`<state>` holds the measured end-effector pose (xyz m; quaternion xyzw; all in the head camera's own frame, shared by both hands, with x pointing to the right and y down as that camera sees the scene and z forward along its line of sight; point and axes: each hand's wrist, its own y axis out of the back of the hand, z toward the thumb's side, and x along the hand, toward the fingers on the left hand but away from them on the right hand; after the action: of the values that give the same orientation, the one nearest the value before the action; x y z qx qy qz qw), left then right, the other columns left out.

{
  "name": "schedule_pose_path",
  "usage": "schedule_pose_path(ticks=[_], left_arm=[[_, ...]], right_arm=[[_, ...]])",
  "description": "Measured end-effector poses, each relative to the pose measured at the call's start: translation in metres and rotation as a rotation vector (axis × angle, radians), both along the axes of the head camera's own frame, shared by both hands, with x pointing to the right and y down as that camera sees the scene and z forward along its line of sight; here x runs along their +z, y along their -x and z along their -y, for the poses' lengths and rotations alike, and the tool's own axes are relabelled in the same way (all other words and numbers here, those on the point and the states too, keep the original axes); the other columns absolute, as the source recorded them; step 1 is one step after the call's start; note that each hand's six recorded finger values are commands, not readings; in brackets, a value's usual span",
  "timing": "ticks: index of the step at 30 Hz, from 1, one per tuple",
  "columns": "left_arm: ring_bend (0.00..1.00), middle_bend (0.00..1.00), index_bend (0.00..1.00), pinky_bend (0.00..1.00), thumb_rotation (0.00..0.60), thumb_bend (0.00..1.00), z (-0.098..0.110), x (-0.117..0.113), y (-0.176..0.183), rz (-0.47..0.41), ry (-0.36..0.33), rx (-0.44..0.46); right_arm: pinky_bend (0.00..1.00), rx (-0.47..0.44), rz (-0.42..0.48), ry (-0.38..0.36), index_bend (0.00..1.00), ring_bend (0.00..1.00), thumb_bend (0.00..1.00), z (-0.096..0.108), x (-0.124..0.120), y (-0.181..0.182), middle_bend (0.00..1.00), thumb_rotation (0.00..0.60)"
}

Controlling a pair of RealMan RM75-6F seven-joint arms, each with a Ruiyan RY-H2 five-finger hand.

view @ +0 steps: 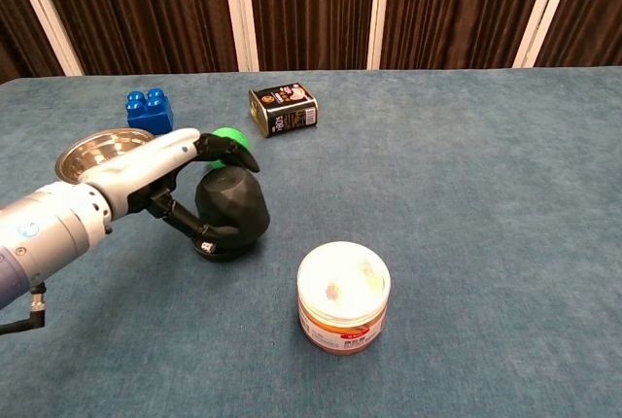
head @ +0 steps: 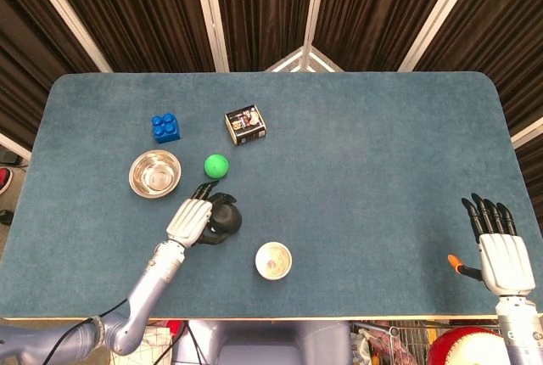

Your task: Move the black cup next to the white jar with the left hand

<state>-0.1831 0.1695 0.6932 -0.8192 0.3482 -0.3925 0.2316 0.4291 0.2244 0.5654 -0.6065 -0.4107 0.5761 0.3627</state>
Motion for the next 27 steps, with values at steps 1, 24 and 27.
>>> schedule_pose_path(ticks=[1, 24, 27], left_arm=[[0.0, 0.32, 0.28, 0.0, 0.6, 0.4, 0.0, -0.004, -0.003, -0.013, 0.001, 0.001], [0.0, 0.19, 0.28, 0.0, 0.6, 0.38, -0.001, 0.004, -0.084, 0.024, -0.064, 0.046], [0.0, 0.05, 0.22, 0.0, 0.6, 0.36, -0.003, 0.004, -0.084, 0.028, -0.066, 0.061]], right_arm=[[0.0, 0.001, 0.0, 0.0, 0.03, 0.02, 0.18, 0.0, 0.0, 0.0, 0.0, 0.6], [0.0, 0.011, 0.008, -0.008, 0.03, 0.02, 0.19, 0.002, -0.004, -0.006, 0.0, 0.6], [0.0, 0.012, 0.011, -0.008, 0.03, 0.02, 0.18, 0.002, -0.005, -0.006, 0.0, 0.6]])
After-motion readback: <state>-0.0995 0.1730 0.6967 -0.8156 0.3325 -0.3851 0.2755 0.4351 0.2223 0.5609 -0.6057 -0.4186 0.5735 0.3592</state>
